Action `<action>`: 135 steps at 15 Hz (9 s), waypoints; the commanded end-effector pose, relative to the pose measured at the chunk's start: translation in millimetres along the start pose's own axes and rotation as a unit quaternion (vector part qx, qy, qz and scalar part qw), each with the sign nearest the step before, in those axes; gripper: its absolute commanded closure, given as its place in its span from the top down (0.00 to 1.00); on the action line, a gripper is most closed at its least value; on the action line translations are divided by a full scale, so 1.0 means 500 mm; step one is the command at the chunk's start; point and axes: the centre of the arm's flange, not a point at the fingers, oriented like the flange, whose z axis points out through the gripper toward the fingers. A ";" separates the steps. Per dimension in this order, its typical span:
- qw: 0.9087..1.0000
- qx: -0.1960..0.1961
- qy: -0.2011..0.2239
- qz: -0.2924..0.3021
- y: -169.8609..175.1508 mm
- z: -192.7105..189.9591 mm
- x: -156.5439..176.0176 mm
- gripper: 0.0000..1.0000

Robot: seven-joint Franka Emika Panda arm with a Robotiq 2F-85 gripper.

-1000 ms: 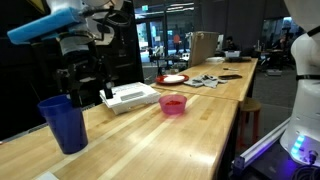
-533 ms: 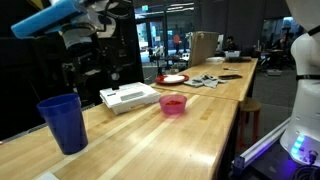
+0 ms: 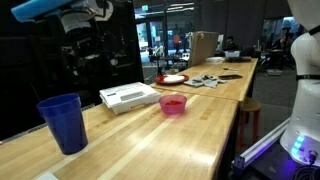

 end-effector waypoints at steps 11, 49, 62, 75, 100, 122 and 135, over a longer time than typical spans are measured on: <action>0.993 0.064 0.019 -0.097 -0.107 -0.052 0.016 1.00; 0.996 -0.006 -0.056 -0.070 -0.024 0.104 -0.101 0.01; 0.986 -0.032 -0.037 0.160 0.160 0.044 -0.198 0.02; 0.872 -0.036 -0.110 0.476 0.271 0.103 -0.161 0.02; 0.758 0.012 0.024 0.652 0.459 0.053 0.006 0.07; 0.759 0.136 0.243 0.589 0.494 0.014 0.295 0.02; 0.748 0.291 0.168 0.573 0.511 0.039 0.372 0.02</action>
